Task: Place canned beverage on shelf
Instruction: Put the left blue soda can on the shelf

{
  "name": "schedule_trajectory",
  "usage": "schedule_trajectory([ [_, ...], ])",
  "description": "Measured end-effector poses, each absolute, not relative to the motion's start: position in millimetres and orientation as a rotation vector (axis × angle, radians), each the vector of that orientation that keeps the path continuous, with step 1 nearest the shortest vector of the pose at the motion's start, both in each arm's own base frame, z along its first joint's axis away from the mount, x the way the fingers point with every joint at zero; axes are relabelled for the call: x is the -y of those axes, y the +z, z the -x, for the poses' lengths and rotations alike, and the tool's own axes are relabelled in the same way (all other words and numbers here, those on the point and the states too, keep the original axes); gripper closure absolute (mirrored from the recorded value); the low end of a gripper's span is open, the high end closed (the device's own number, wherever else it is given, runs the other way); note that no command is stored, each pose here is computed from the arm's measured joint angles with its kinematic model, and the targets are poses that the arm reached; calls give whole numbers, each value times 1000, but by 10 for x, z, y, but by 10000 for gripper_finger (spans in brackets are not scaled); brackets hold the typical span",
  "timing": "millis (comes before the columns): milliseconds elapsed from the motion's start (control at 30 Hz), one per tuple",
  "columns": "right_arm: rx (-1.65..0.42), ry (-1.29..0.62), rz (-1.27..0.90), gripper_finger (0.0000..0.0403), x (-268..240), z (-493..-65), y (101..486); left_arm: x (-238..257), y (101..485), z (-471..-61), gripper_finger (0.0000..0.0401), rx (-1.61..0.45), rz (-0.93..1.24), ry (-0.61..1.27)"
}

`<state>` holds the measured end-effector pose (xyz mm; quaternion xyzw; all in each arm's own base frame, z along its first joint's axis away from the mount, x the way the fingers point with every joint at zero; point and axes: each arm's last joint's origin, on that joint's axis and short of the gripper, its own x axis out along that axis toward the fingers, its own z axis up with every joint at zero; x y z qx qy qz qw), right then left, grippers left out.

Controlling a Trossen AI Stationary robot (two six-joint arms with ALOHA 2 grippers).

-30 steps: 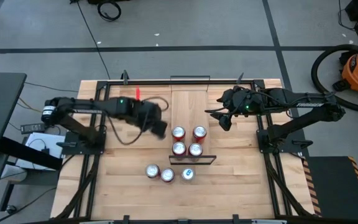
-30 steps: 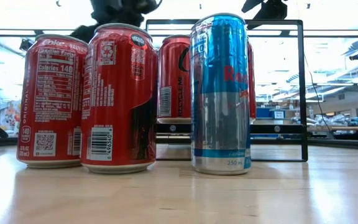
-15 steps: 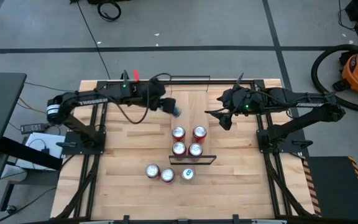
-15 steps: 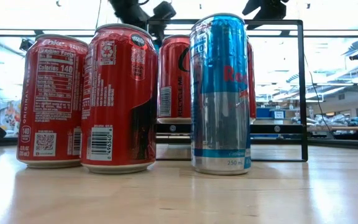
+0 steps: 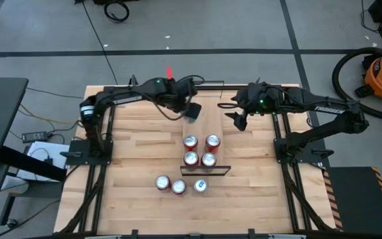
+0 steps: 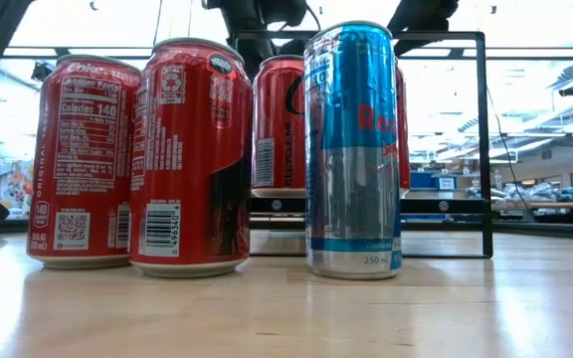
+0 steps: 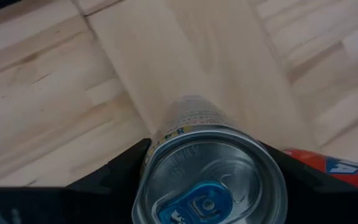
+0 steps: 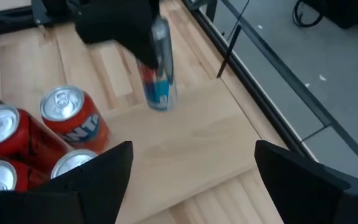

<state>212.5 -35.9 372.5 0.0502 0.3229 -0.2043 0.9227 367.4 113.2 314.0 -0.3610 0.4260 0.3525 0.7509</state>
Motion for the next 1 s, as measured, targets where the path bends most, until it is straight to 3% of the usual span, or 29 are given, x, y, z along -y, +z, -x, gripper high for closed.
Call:
schedule_trajectory([
  [333, -659, -401, -70, 68, 382, -2129, 3736, -1252, 3285, -4044, 154, -1068, 694, 700],
  [1000, -666, -416, -99, 68, 398, -2116, 3728, -996, 2889, -4294, 154, -1285, 509, 559],
])
